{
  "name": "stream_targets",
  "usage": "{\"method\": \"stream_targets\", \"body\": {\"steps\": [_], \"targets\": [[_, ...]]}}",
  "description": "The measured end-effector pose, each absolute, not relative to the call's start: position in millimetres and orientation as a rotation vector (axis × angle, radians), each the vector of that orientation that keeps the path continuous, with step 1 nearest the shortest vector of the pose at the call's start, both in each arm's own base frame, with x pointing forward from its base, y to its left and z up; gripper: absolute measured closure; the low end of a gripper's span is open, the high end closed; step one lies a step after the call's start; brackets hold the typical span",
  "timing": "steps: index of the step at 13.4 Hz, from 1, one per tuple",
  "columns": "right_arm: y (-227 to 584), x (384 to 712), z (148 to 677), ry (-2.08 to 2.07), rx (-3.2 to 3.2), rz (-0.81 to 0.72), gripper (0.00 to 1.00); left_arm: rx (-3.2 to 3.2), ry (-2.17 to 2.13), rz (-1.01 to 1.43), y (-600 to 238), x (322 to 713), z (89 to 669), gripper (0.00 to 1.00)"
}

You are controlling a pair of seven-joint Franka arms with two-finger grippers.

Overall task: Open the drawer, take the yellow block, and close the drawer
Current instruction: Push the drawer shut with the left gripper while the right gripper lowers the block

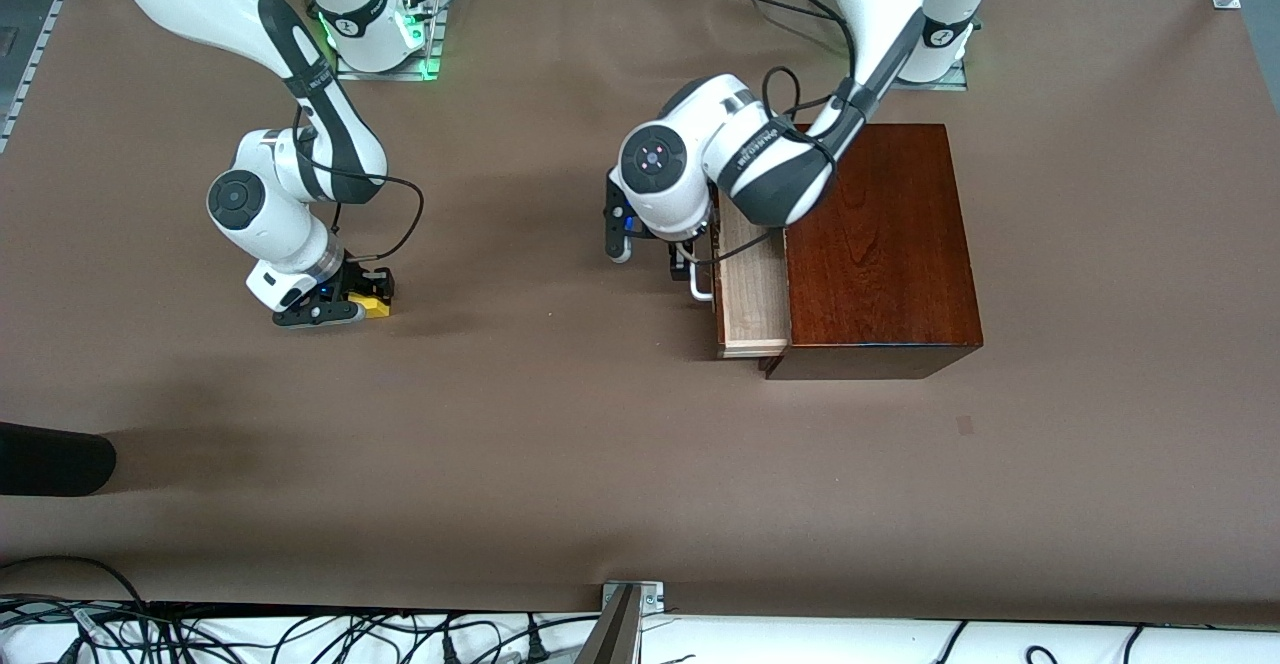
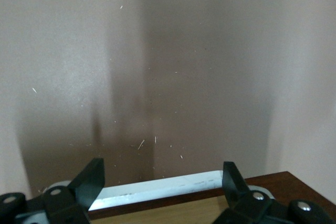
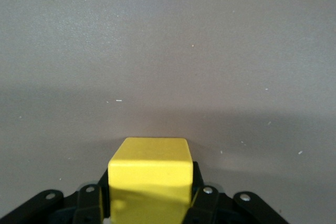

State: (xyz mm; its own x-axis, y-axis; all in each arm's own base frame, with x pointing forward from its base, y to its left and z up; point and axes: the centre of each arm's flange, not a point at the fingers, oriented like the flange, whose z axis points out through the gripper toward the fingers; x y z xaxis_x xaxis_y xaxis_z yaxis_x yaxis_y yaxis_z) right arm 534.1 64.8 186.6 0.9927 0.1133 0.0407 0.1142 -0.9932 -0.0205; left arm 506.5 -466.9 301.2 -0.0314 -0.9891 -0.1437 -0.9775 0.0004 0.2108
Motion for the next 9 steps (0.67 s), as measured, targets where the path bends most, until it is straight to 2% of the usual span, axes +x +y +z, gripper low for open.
{"method": "stream_targets", "body": {"steps": [1, 4, 5, 9], "targets": [[64.7, 533.9, 186.0, -0.177, -3.113, -0.060, 0.40, 2.142, -2.195, -0.424, -463.3, 506.3, 300.4, 0.00], [62.5, 541.8, 203.3, -0.169, -3.108, -0.092, 0.07, 2.142, -2.171, -0.552, -439.2, 514.4, 299.9, 0.00], [64.2, 547.9, 223.1, -0.174, -3.101, -0.093, 0.00, 2.148, -2.149, -0.589, -427.7, 519.9, 299.9, 0.00], [80.1, 568.3, 335.7, -0.219, -3.062, -0.087, 0.00, 2.170, -2.090, -0.677, -400.6, 531.0, 298.6, 0.00]]}}
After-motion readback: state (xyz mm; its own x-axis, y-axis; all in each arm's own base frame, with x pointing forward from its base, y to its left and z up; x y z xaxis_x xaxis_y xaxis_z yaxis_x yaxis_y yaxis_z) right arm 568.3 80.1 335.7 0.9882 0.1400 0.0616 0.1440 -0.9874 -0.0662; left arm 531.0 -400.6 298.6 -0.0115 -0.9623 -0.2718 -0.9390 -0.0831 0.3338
